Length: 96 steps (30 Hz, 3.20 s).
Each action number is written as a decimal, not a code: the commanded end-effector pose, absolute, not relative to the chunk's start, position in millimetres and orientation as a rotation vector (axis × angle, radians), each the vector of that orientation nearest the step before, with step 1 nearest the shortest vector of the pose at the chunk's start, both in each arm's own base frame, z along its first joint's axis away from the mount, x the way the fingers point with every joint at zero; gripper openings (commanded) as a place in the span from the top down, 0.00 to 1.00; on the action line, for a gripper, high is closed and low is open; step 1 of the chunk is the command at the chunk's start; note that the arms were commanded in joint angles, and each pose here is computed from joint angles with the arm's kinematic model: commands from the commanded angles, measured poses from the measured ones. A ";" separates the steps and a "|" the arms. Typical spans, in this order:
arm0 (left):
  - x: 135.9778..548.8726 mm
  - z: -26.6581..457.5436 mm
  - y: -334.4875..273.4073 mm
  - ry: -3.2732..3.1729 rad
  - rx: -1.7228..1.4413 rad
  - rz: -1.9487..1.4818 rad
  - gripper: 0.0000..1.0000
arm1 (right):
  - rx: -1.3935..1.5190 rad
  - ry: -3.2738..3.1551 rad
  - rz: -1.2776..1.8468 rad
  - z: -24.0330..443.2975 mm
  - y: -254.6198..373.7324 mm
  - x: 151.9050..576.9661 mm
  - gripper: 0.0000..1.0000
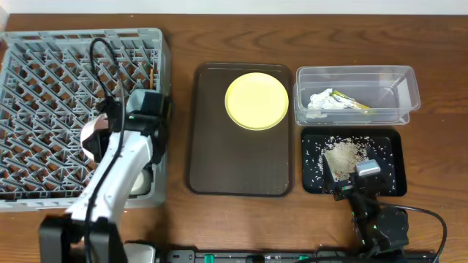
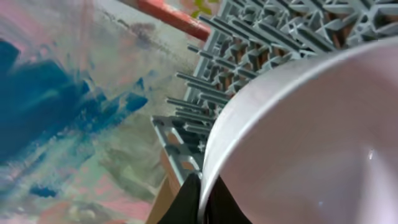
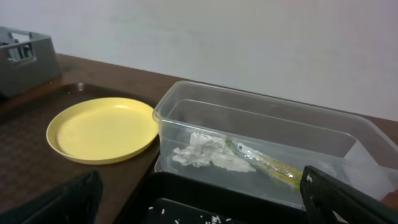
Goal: Sort waste into correct bins and load items into the dishwasher
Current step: 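Lift the pink bowl and place it upright in the dish rack, then move the left gripper to the yellow plate and grasp its edge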
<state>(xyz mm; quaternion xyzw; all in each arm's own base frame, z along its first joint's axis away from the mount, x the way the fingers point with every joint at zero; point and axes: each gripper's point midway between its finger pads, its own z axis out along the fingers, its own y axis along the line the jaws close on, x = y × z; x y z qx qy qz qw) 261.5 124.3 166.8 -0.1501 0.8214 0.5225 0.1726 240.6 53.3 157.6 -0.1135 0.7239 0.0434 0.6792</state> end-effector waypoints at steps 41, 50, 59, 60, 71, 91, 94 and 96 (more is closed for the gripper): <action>241.6 109.3 58.9 2.738 -0.270 1.116 0.93 | -0.264 1.624 0.091 156.8 53.4 240.5 0.01; 227.9 96.8 38.8 2.903 -0.290 0.936 0.71 | -0.264 1.624 0.091 156.8 53.4 240.5 0.01; 235.2 114.4 -20.6 3.096 -0.291 0.415 0.31 | -0.264 1.624 0.091 156.8 53.4 240.5 0.01; 238.7 122.5 -25.6 3.095 -0.290 0.371 0.30 | -0.264 1.624 0.091 156.8 53.4 240.5 0.01; 292.3 168.4 -101.1 2.949 -0.169 -0.273 0.20 | -0.264 1.624 0.091 156.8 53.4 240.5 0.01; 392.5 62.9 -159.2 2.845 -0.022 -0.477 0.21 | -0.264 1.624 0.091 156.8 53.4 240.5 0.01; 396.9 49.4 -175.4 2.837 0.029 -0.491 0.21 | -0.264 1.624 0.091 156.8 53.4 240.5 0.01; 400.2 40.5 -178.5 2.830 0.055 -0.438 0.21 | -0.264 1.624 0.091 156.8 53.4 240.5 0.01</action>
